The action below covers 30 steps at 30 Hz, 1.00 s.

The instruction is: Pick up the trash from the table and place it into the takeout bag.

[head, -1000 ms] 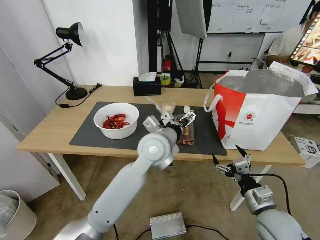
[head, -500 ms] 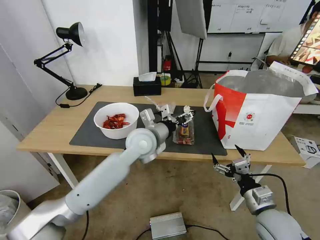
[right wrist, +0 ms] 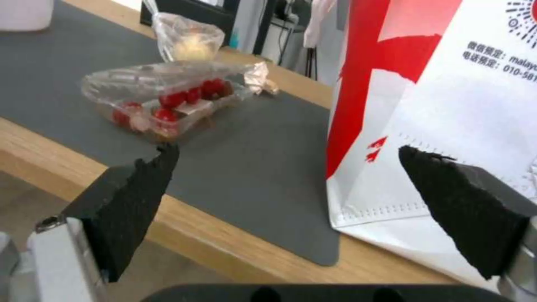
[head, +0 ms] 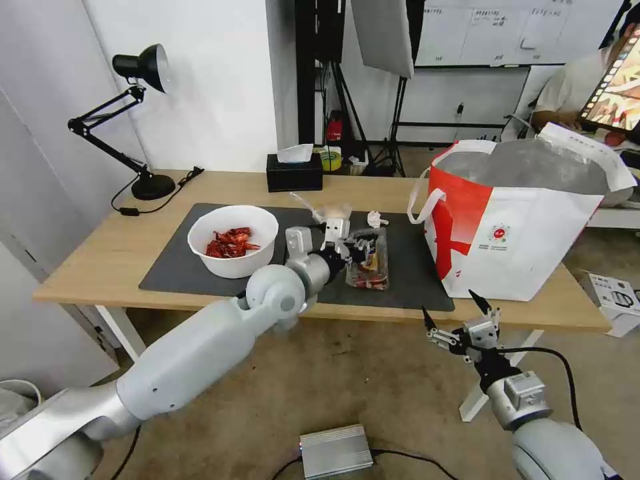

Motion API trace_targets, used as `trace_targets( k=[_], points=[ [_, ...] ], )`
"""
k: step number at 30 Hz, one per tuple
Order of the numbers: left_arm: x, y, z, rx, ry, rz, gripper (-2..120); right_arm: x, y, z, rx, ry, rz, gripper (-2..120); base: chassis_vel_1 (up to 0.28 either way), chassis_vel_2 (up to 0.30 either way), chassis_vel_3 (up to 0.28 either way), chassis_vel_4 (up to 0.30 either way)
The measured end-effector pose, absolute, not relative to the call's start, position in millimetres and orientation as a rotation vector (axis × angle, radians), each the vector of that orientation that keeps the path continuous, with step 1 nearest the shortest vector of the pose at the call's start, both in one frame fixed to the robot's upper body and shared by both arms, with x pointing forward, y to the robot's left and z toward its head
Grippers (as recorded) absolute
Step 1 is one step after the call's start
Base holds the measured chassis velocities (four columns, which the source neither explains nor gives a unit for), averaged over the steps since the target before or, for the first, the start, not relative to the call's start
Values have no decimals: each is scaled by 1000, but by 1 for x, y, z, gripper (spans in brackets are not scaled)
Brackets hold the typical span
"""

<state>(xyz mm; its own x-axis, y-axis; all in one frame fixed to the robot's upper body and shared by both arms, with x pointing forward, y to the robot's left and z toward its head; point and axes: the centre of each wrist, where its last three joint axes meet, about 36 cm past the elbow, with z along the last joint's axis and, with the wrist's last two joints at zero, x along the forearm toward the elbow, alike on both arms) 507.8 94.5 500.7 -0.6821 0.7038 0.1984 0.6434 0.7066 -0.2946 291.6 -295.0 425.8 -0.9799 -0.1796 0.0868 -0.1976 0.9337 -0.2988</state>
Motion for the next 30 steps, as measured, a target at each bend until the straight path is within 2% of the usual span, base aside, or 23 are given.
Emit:
trace_targets(
  k=[9, 19, 30],
  points=[
    [504, 103, 479, -1071, -2598, 192, 0, 296, -293, 438, 307, -3037, 284, 100, 0, 0, 0, 0],
    [500, 107, 467, -1064, -2587, 167, 0, 320, -292, 464, 311, -3032, -68, 100, 0, 0, 0, 0],
    [503, 113, 459, -1024, -2610, 166, 0, 351, -283, 517, 299, -2876, -613, 100, 0, 0, 0, 0]
  ],
)
